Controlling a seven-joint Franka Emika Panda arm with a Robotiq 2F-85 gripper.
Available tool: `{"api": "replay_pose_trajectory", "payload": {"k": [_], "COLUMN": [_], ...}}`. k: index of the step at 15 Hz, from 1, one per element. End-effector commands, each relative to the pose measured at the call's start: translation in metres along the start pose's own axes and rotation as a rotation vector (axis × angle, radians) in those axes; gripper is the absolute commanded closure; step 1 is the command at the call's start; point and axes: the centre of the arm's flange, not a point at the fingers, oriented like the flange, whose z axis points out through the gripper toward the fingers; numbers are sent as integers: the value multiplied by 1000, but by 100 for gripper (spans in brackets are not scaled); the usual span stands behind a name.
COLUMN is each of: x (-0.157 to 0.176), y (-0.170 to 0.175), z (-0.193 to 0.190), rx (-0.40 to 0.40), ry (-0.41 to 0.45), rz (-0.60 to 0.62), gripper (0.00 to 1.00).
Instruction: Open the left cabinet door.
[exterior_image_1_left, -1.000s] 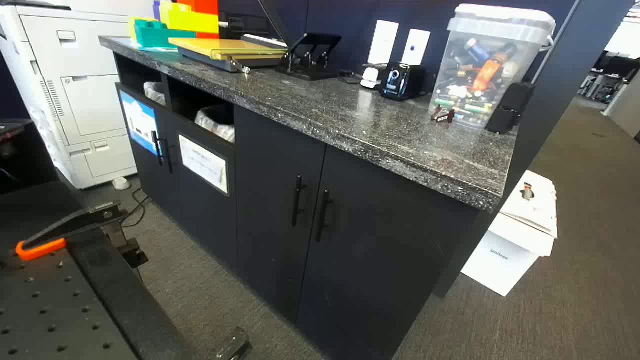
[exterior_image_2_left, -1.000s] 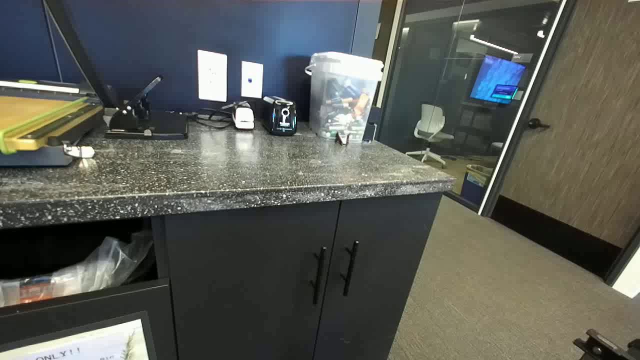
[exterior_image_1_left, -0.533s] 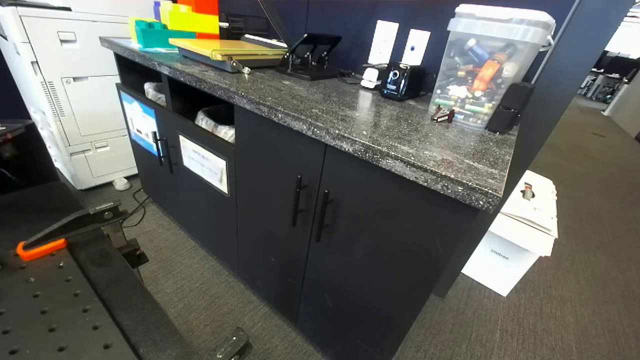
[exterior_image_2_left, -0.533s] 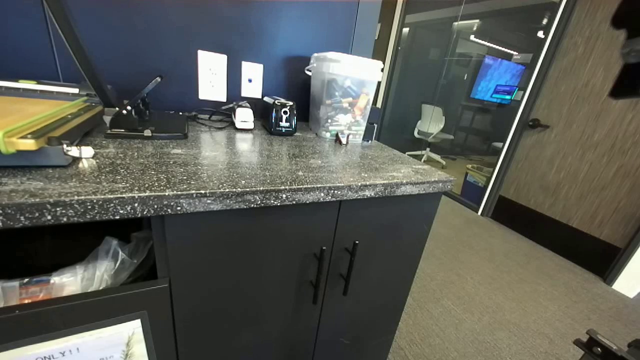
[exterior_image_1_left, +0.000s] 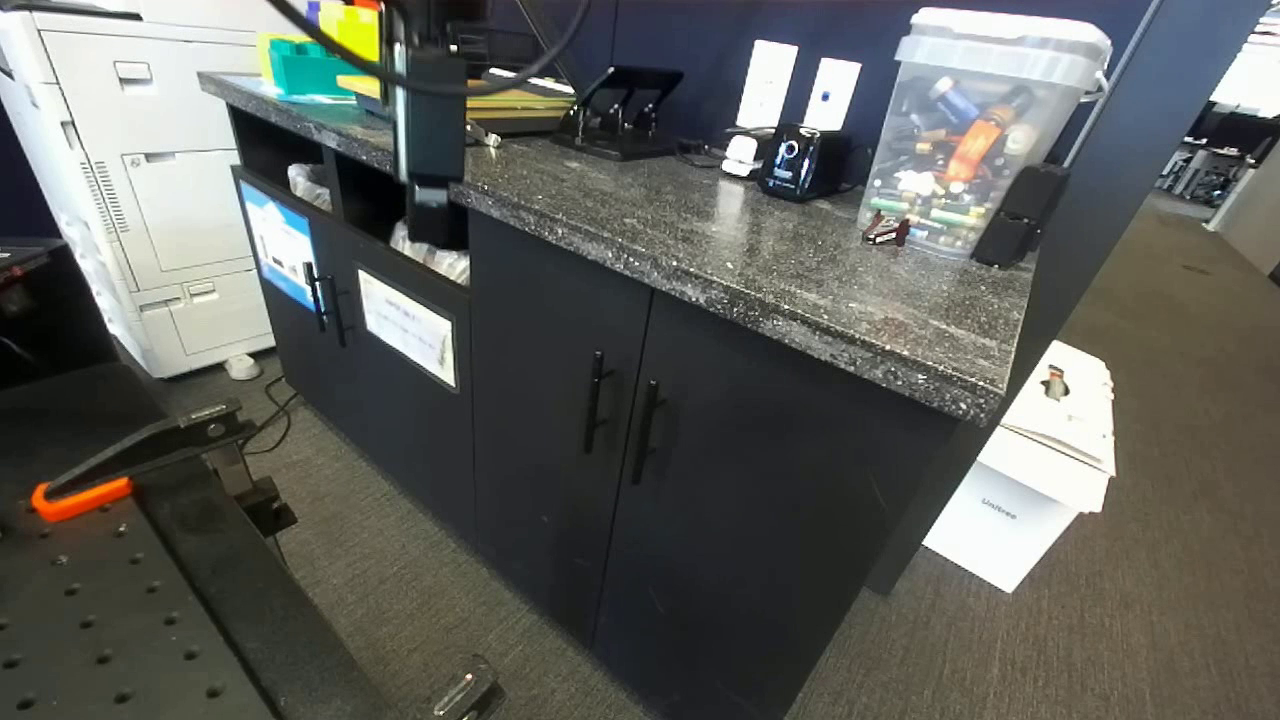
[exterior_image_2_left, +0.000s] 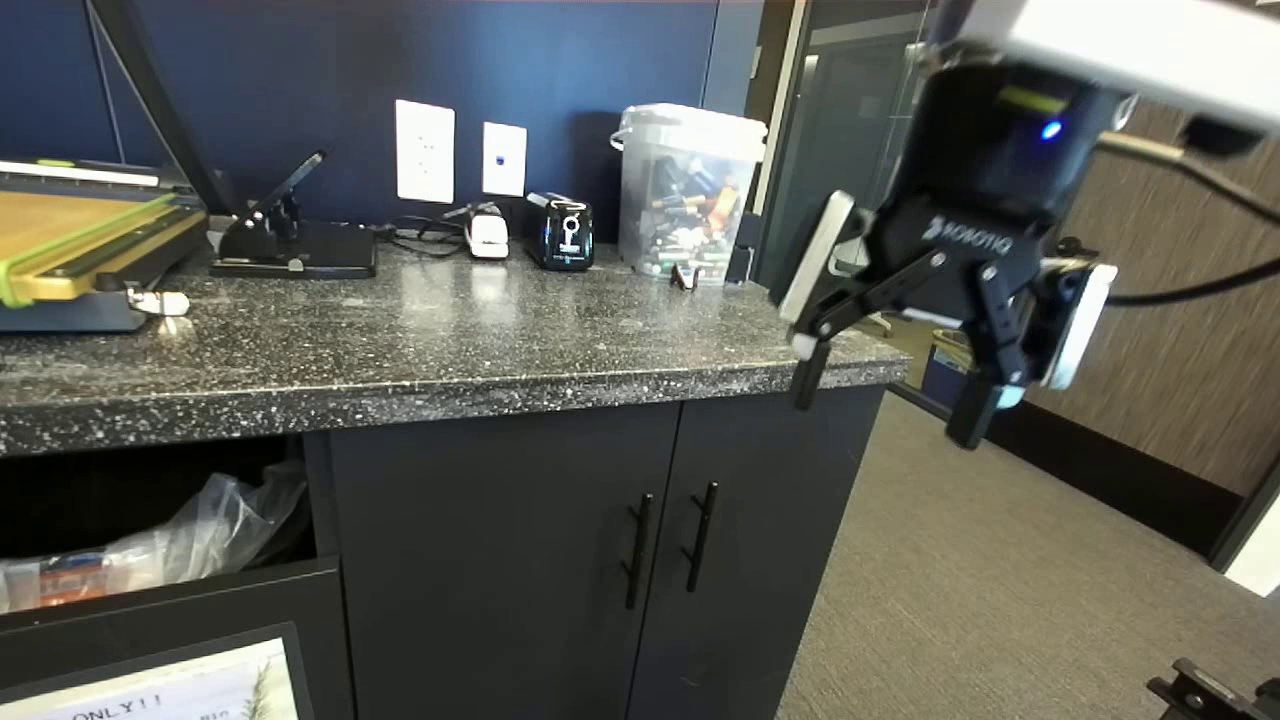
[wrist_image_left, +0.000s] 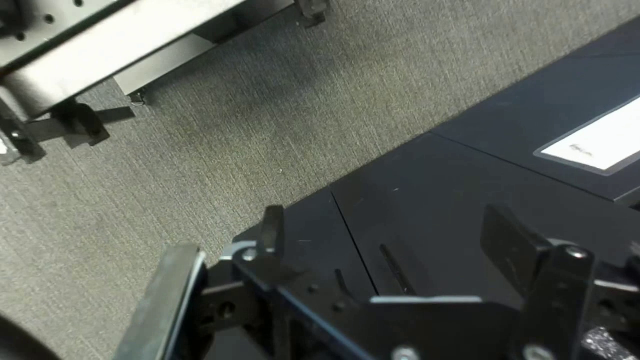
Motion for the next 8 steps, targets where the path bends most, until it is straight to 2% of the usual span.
{"api": "replay_pose_trajectory", "payload": {"k": [1,6,8], "x": [41,54,53], "y": [-35,-46,-51], "z": [67,172,197], "rx": [-46,-113,-116], "ry": [50,88,134], "rz": [89,188,220], "gripper": [0,0,0]}}
